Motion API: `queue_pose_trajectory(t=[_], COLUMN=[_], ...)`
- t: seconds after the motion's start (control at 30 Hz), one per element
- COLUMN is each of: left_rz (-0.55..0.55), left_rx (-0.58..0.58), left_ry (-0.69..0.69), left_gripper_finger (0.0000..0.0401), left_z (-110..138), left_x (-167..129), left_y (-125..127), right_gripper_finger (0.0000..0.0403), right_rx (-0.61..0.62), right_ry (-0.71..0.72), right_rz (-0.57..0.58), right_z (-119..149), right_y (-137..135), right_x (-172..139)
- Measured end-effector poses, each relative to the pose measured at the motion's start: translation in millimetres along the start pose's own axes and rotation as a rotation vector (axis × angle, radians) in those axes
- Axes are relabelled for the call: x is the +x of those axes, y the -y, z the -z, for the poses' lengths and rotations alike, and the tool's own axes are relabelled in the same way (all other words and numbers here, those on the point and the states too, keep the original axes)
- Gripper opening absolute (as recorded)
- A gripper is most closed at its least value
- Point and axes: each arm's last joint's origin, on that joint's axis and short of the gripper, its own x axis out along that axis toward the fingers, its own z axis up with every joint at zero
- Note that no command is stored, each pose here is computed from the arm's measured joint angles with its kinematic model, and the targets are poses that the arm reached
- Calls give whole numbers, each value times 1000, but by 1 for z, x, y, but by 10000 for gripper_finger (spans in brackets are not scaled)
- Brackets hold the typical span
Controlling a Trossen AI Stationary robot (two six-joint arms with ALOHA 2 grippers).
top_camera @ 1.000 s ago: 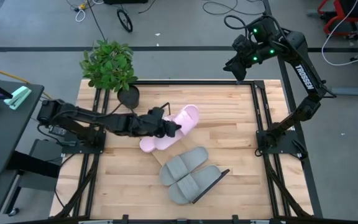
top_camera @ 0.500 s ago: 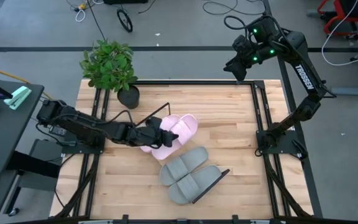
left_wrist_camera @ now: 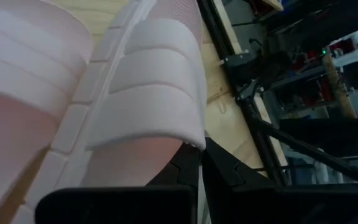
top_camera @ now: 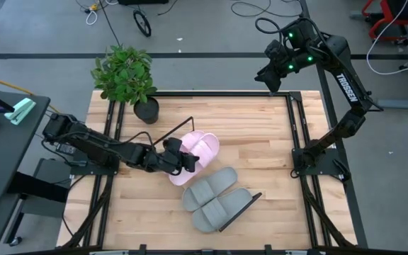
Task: Pick and place slides into the shelf
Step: Put the pink slide on the shelf
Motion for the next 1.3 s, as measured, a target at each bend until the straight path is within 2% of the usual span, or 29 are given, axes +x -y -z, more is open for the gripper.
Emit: queue_pose_trajectory(t=[0.4, 0.73, 1.3], left_rz=[-13, -34, -42], left_rx=[36, 53, 95], left_ry=[-17, -45, -75], left_gripper_finger=[8, 8, 8], left_z=[5, 19, 30], left_x=[1, 12, 25], left_y=[-2, -6, -11], right_gripper_finger=[146, 146, 146], right_rx=[0, 0, 1], right_ry=[1, 0, -2], right_rz=[0, 0, 0], right_z=[0, 0, 0], right_y=[0, 0, 0], right_x=[0, 0, 0])
